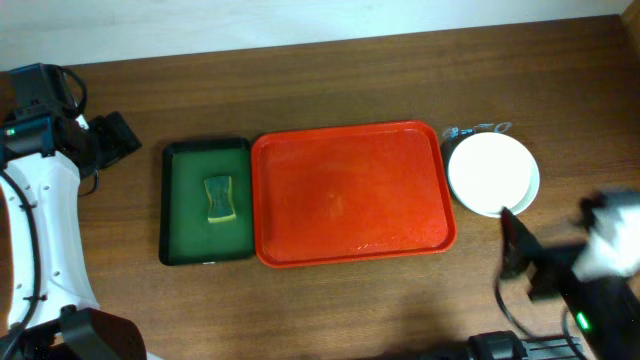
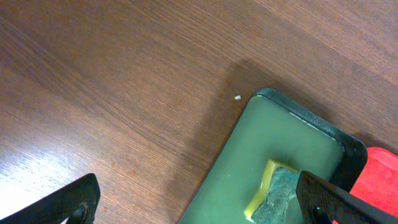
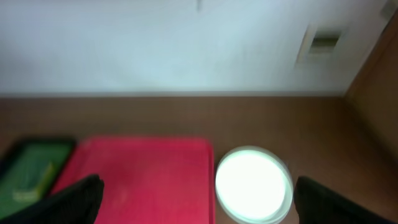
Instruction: Clean dirty plates on tray and stack at the side
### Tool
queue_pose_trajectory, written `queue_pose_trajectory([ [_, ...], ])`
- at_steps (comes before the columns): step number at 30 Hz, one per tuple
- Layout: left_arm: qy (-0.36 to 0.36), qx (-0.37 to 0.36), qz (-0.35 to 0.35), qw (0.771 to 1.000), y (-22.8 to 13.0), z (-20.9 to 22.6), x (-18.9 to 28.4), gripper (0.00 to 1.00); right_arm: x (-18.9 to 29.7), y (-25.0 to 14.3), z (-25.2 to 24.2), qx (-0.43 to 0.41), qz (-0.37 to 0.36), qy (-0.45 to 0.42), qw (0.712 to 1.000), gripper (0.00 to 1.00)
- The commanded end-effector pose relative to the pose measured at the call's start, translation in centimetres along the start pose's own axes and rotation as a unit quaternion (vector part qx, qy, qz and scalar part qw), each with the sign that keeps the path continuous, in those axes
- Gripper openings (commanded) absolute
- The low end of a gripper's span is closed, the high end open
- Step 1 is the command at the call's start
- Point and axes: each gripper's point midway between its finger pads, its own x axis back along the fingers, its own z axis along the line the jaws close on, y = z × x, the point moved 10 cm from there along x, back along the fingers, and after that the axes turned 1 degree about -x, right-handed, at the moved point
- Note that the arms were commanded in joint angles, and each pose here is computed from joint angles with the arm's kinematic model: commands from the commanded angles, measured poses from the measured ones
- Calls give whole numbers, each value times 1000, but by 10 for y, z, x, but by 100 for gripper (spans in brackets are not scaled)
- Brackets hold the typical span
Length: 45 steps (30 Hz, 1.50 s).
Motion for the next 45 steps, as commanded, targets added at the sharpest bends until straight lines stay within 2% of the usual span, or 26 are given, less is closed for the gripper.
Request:
queue_pose_trajectory([
  [1,2,8,-1,1000,1,1,0,99,54,-6,-1,3,-121,3,993,98],
  [4,2,8,-1,1000,0,1,0,99,76,-26,-2,2,-165,5,986,98],
  [6,2,8,-1,1000,0,1,0,99,72,-39,-2,3,-182,11,983,98],
  [13,2,8,-1,1000,0,1,0,99,-5,-68,2,-8,-315,53,947,98],
  [17,2,8,-1,1000,0,1,0,99,-48,-85,2,-5,-361,64,930,98],
  [22,2,8,-1,1000,0,1,0,99,-102,-137,0,-8,-289,58,956,98],
  [29,2,8,-1,1000,0,1,0,99,-143,-195,-2,-11,-214,56,975,98],
  [32,2,8,-1,1000,0,1,0,99,-151,-209,-2,-11,-193,59,979,98],
  [37,2,8,-1,1000,0,1,0,99,-159,-236,-2,-14,-99,60,993,98],
  [45,2,8,-1,1000,0,1,0,99,-159,-236,-3,-14,-101,59,993,98],
])
